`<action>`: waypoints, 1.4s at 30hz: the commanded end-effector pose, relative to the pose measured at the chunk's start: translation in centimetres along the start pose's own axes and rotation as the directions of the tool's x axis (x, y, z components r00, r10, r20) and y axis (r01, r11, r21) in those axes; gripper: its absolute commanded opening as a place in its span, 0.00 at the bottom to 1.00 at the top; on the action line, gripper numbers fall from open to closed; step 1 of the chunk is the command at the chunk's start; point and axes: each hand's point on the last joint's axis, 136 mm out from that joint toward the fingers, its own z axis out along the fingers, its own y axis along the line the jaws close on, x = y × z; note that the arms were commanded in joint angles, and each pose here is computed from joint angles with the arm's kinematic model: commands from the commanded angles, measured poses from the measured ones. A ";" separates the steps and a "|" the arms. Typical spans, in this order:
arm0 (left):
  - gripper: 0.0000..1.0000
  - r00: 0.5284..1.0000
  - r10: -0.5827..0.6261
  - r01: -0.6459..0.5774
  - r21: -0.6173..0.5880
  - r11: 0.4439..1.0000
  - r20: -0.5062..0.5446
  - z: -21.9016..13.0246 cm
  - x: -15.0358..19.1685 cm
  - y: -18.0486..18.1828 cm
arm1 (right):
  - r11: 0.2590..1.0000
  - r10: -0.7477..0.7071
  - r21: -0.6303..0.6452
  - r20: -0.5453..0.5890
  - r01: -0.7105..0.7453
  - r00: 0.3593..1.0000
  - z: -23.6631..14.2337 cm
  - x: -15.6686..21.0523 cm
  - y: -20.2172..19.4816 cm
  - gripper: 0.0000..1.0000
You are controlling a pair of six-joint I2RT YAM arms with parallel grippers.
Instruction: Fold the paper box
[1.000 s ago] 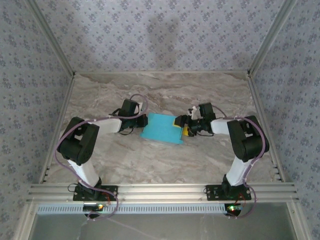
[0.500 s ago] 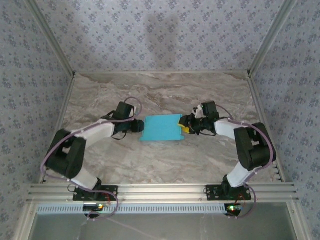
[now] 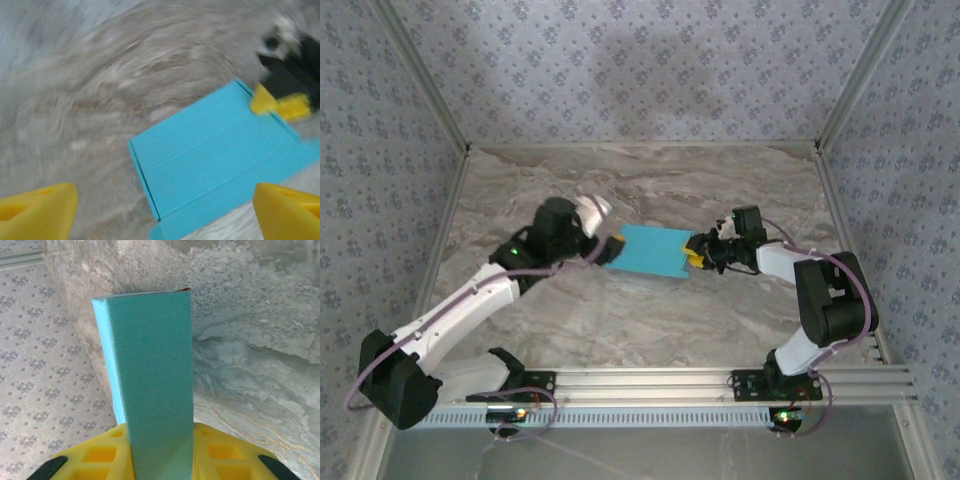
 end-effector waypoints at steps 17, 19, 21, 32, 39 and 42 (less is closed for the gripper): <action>0.88 0.608 0.793 -0.794 -0.060 0.606 -0.033 9.4 6.8 -4.9 | 0.989 0.079 -0.118 -0.053 -0.085 0.995 -1.1 1.1 2.1 0.26; 0.85 0.579 0.813 -0.815 -0.067 0.576 -0.052 10.2 7.3 -4.8 | 0.987 0.083 -0.130 -0.057 -0.090 0.995 -1.2 1.2 2.4 0.26; 0.82 0.554 0.828 -0.830 -0.132 0.542 -0.084 10.8 6.9 -4.0 | 0.986 0.086 -0.138 -0.059 -0.094 0.995 -1.4 1.3 2.8 0.27; 0.43 0.422 0.885 -0.900 -0.213 0.381 -0.196 11.1 4.6 -3.2 | 0.982 0.104 -0.151 -0.066 -0.113 0.992 -2.0 1.6 3.6 0.28; 0.32 0.436 0.876 -0.898 -0.165 0.408 -0.208 9.1 2.9 -3.0 | 0.983 0.098 -0.151 -0.061 -0.106 0.993 -2.9 2.1 4.2 0.51; 0.30 0.431 0.876 -0.902 -0.086 0.423 -0.216 7.9 2.8 -3.3 | 0.985 0.094 -0.140 -0.057 -0.101 0.994 -3.8 2.4 4.3 0.62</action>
